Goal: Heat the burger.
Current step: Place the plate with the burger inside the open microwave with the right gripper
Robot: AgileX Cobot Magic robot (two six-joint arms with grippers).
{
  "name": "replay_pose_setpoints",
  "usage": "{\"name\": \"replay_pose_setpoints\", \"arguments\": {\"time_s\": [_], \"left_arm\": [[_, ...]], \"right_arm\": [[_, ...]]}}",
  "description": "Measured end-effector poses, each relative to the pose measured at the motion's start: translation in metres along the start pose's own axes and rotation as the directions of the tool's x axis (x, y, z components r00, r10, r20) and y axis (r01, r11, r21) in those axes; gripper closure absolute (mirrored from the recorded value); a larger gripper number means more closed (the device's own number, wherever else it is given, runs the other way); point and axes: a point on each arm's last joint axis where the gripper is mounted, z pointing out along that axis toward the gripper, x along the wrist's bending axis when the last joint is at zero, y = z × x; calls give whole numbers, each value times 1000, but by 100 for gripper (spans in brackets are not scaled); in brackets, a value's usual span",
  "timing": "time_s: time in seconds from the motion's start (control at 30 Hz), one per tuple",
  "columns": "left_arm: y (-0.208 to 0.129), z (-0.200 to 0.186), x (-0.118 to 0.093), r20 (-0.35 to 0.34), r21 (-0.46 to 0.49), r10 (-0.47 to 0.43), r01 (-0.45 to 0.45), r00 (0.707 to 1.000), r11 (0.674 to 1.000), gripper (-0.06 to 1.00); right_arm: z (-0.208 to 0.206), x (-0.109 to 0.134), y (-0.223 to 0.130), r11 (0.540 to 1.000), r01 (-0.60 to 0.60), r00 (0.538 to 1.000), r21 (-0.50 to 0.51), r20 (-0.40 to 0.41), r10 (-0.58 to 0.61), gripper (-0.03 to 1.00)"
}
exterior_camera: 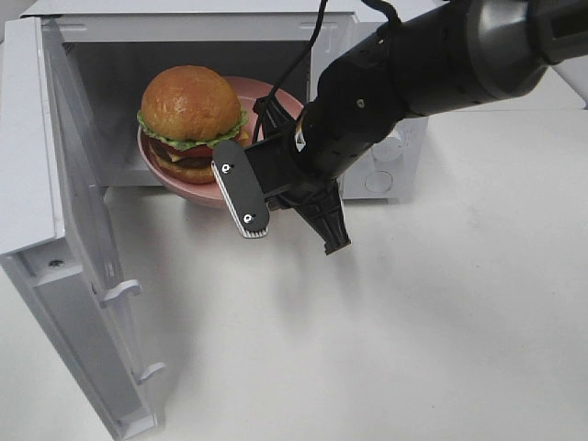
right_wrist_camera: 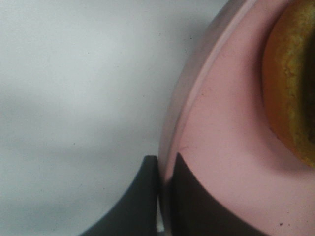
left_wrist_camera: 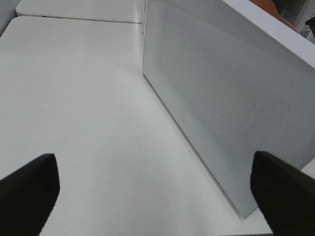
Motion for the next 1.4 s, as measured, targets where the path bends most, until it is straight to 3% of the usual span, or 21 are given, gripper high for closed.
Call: {"name": "replay_pose_setpoints", "arguments": {"time_s": [0.53, 0.77, 1.4], "left_arm": [[0, 0, 0, 0, 0, 0, 0, 1000, 1000, -3], [0, 0, 0, 0, 0, 0, 0, 1000, 1000, -3], [0, 0, 0, 0, 0, 0, 0, 1000, 1000, -3]], "right_arm": [[17, -38, 4, 995, -83, 997, 47, -4, 83, 93], [30, -61, 6, 977, -206, 978, 60, 39, 204, 93], [59, -73, 3, 978, -180, 984, 109, 24, 178, 93]]}}
